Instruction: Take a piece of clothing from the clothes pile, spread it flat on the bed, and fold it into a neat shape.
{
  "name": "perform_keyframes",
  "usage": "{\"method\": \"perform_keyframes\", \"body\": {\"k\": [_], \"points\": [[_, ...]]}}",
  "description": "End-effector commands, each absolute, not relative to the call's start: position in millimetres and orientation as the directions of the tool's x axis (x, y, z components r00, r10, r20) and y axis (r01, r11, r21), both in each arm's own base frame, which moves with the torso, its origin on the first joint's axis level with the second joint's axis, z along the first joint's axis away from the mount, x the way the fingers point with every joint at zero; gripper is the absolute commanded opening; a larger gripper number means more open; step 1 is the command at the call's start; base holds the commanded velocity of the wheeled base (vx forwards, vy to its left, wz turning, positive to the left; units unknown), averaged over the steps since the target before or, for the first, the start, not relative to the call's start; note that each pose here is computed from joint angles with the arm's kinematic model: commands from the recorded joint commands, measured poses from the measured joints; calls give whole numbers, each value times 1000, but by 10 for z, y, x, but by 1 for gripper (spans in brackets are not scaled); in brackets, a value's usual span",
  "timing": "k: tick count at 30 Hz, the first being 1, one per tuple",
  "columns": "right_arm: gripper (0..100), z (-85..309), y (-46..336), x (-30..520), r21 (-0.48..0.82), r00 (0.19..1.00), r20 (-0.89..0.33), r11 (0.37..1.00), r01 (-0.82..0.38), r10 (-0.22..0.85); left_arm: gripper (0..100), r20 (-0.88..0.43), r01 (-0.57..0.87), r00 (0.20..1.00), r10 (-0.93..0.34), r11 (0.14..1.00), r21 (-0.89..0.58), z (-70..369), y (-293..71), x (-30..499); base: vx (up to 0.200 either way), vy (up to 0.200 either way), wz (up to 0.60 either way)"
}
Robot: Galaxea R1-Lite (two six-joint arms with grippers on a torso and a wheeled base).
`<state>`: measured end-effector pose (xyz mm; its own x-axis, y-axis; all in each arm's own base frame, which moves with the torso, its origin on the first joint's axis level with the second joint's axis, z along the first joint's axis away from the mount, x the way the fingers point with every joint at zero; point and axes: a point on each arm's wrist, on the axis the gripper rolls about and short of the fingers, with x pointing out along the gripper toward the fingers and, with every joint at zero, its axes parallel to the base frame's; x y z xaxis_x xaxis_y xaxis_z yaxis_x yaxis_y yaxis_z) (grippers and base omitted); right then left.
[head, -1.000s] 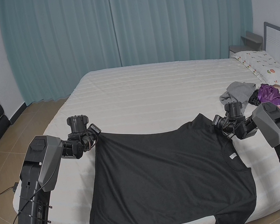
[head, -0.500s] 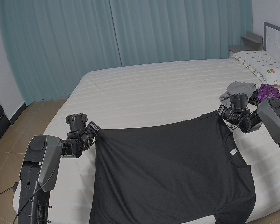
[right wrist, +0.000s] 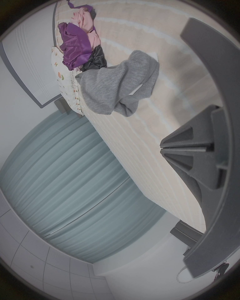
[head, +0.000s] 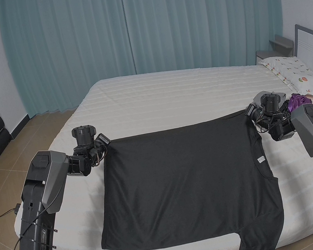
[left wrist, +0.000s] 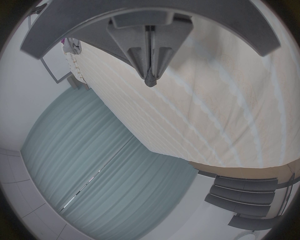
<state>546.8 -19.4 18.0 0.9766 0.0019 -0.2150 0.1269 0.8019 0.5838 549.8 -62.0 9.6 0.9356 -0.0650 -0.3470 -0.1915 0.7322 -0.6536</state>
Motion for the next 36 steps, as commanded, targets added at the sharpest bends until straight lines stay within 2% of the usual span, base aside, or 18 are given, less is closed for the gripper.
{"method": "perform_keyframes", "body": {"k": [1,24,25,26,32,36], "points": [[0,233,-186,5491,586,983,-184,803,109,1,0,-337,-184,939,-67,731,-657,89,-618,5503,0,0,0],[0,-525,-81,5463,561,947,-321,805,193,-4,0,-383,-204,920,-80,738,-643,-275,-662,5499,0,0,0],[0,-550,-81,5460,560,946,-325,805,196,-4,100,-383,-202,920,-83,738,-644,-275,-671,5498,0,0,0],[100,-553,-81,5462,561,946,-324,805,195,-4,100,-381,-202,921,-81,738,-644,-273,-671,5499,0,0,0],[100,-372,-115,5463,569,956,-293,802,183,-10,100,-376,-201,924,-77,736,-646,-246,-654,5503,0,0,0],[100,-60,-206,5323,606,955,-296,771,195,-9,100,-372,-214,926,-58,732,-646,-166,-600,5503,0,0,0]]}}
